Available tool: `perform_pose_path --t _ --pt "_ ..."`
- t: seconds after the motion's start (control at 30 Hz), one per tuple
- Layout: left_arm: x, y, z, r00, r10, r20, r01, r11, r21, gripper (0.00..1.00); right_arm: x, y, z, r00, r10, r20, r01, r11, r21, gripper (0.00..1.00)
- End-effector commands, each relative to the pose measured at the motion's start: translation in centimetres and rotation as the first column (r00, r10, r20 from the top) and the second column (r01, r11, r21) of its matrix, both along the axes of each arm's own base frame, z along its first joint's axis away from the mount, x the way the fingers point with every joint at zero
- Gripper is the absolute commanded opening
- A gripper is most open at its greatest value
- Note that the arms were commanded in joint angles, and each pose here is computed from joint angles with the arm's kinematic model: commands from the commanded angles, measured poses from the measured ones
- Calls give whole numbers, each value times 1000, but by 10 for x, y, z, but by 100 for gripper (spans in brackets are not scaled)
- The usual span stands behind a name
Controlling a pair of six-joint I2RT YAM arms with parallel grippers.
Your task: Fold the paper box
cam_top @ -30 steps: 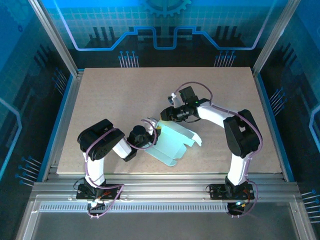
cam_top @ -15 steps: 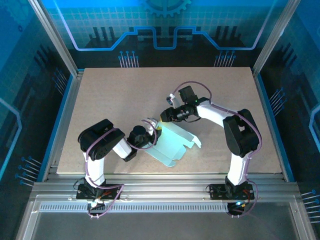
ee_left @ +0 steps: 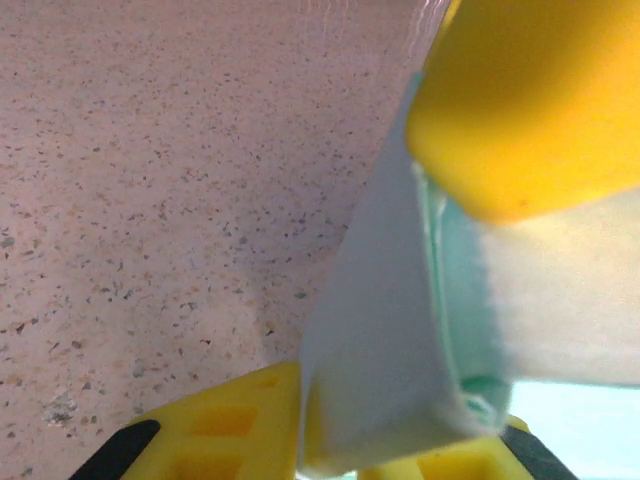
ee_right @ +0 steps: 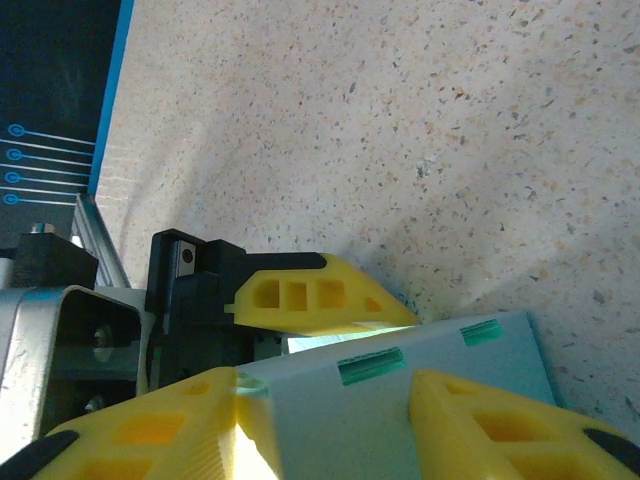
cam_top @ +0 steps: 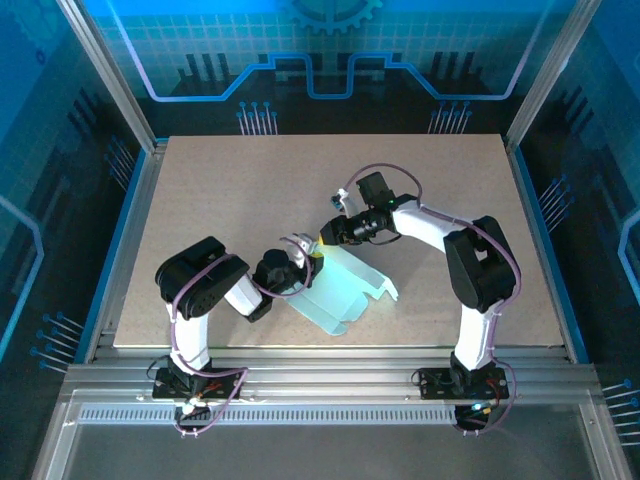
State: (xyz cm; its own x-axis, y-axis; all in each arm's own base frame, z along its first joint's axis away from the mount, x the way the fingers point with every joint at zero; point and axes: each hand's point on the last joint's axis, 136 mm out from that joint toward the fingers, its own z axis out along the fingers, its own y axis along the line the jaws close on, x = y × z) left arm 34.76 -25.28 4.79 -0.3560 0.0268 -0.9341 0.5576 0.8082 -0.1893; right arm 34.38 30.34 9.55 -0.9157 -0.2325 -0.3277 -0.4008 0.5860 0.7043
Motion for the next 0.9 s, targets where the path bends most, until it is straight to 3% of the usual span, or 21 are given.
perform_pose_path --t 0.0,0.37,0.47,0.57,0.87 --pt "8 6 18 998 31 50 -27 997 -67 21 -21 -19 -41 982 -43 -186 24 994 -102 47" --pt "8 8 23 998 34 62 -28 995 -96 22 -18 -19 -40 977 -47 -210 33 997 -71 47" --pt "8 7 27 998 26 65 -18 993 -114 31 -19 -19 -41 975 -43 -217 30 997 -65 47" --pt "10 6 28 998 18 66 -10 992 -122 31 -20 -18 -40 974 -38 -224 27 998 -55 47" --pt "11 2 26 999 -11 52 17 991 -134 9 -22 -15 -38 970 -26 -243 20 999 -26 46"
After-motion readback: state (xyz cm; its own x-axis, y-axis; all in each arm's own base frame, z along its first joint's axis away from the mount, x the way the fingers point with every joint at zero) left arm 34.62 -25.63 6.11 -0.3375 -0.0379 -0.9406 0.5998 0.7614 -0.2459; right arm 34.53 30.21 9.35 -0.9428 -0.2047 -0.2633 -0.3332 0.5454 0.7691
